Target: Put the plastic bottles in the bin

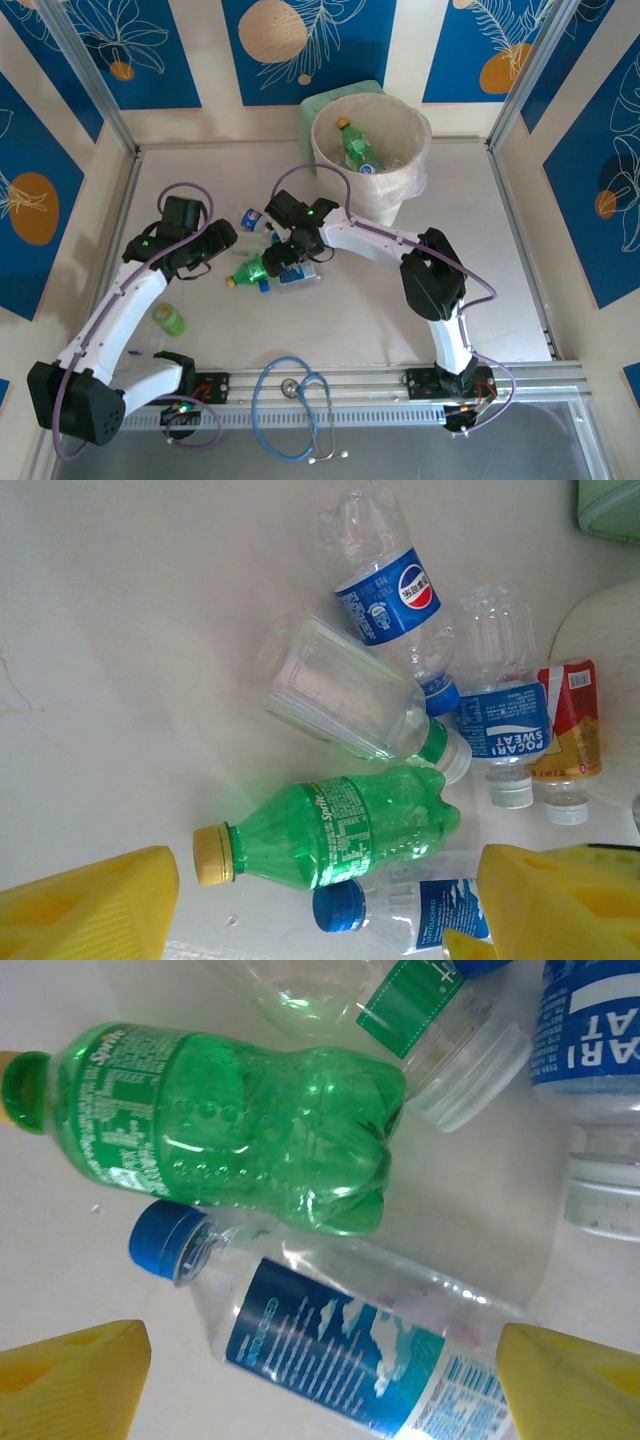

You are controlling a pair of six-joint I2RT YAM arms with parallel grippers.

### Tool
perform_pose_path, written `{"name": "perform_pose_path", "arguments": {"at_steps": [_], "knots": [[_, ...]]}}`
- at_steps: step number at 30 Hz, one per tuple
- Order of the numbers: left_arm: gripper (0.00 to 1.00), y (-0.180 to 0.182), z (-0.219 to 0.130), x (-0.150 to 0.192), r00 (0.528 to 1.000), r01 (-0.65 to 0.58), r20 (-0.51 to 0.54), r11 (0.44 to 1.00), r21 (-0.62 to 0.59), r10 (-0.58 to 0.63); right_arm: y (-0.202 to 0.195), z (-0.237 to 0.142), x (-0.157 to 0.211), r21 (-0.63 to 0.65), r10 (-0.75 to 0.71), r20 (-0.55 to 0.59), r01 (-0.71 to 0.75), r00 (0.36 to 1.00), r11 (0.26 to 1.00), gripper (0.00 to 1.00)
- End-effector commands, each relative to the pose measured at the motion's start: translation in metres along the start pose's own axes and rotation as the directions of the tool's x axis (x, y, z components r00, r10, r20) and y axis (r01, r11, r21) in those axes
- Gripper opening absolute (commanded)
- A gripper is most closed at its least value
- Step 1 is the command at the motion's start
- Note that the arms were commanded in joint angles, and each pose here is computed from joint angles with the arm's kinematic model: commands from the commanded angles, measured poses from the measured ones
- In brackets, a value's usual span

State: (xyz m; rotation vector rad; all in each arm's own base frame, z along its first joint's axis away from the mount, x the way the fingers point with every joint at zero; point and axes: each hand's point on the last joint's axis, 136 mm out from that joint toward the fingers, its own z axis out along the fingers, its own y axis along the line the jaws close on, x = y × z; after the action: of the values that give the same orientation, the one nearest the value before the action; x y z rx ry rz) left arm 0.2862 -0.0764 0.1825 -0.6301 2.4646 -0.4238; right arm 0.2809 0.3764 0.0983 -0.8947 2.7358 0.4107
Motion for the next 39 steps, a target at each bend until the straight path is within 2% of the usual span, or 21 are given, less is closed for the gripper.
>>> {"name": "perform_pose_path", "arguments": {"at_steps": [1,9,18,32,37,39], "knots": [[0.78,0.006,0.003,0.008,1.000,0.014,-0.027,1.000,-0.002,-0.014,0.012,0.001,-0.010,-0.065,-0.049,0.009,0.050,0.999,0.997,0.90],[0.78,0.005,0.008,0.012,0.999,0.011,-0.049,1.000,0.004,-0.011,0.008,0.021,0.014,-0.078,-0.039,-0.078,0.032,0.996,0.996,0.90],[0.78,0.003,0.011,0.013,0.998,0.015,-0.059,1.000,0.012,-0.014,0.012,0.015,0.048,-0.080,-0.052,-0.127,0.042,0.991,0.996,0.90],[0.78,0.000,0.012,0.013,0.997,0.026,-0.069,0.999,0.020,-0.025,0.004,0.026,0.086,0.092,-0.088,-0.196,0.107,0.977,0.990,0.89],[0.77,0.002,0.014,0.016,0.997,0.031,-0.074,0.999,0.015,-0.029,0.000,0.033,0.086,0.127,-0.057,-0.206,0.085,0.977,0.988,0.81],[0.77,0.004,0.015,0.017,0.996,0.032,-0.079,0.999,0.012,-0.031,0.001,0.036,0.085,0.127,-0.052,-0.208,0.080,0.977,0.989,0.75]]}}
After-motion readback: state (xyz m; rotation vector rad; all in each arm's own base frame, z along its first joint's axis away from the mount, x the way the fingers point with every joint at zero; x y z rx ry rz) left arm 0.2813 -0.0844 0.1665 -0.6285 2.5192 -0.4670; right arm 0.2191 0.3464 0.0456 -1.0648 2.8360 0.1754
